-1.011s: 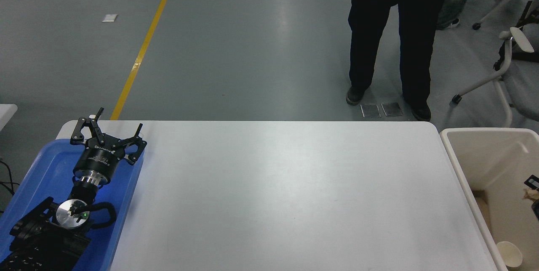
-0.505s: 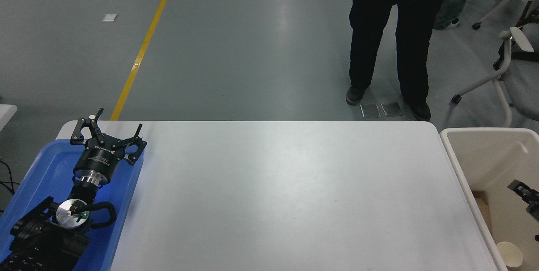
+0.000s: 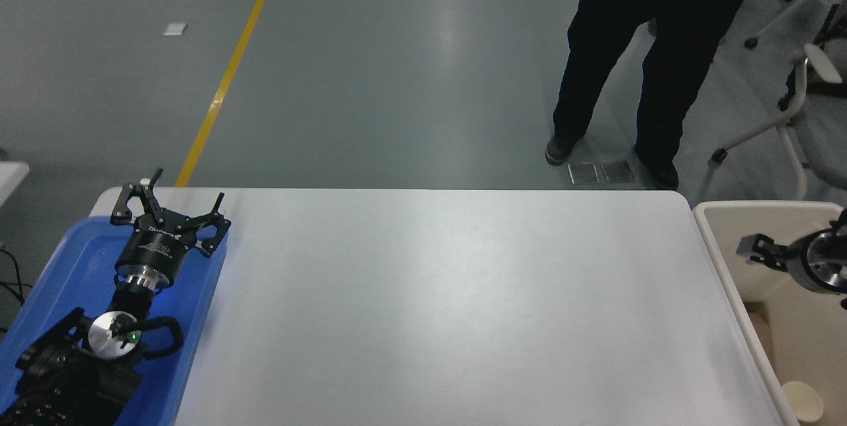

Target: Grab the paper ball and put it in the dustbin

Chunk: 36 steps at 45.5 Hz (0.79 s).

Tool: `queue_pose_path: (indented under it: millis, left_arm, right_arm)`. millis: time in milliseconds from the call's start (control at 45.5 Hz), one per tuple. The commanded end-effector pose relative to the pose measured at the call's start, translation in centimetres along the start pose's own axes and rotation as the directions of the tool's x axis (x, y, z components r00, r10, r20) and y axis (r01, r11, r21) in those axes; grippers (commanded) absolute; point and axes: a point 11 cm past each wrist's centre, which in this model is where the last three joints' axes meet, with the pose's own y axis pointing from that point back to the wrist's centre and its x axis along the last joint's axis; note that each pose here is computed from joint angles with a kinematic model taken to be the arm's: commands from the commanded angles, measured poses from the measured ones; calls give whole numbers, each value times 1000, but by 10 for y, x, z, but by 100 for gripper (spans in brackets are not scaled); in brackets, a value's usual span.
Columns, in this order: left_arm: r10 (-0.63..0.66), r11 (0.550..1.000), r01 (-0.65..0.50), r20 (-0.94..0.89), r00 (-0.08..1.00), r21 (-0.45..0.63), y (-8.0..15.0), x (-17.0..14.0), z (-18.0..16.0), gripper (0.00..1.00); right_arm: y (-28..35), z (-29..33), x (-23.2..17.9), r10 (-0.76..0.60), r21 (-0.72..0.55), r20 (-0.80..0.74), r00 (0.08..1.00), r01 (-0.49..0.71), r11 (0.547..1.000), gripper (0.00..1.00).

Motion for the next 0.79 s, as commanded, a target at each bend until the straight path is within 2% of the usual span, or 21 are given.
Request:
queue_pose_path:
  millis: [0,176,352,593,769]
  left_arm:
    - [2,1000,-2,-1,1000,-1,1,1,0,99]
    - [2,1000,-2,-1,1000,-1,1,1,0,99]
    - [2,1000,-2,-2,1000,-2,1,1,0,99]
    - [2,1000,-2,-1,1000,-1,1,1,0,99]
    - [2,1000,-2,-1,1000,-1,1,1,0,99]
  right_arm:
    - [69,-68,4,-255,71,-157,954,268,961,100]
    - [125,-123,9,-328,112,-298,896,374,921,100]
    - [182,-156,22,-233,196,-348,908,313,929,100]
    - [205,-180,14,-196,172,-424,884,292,941,100]
    - [230,-193,23,-124,185,-452,883,229,956,100]
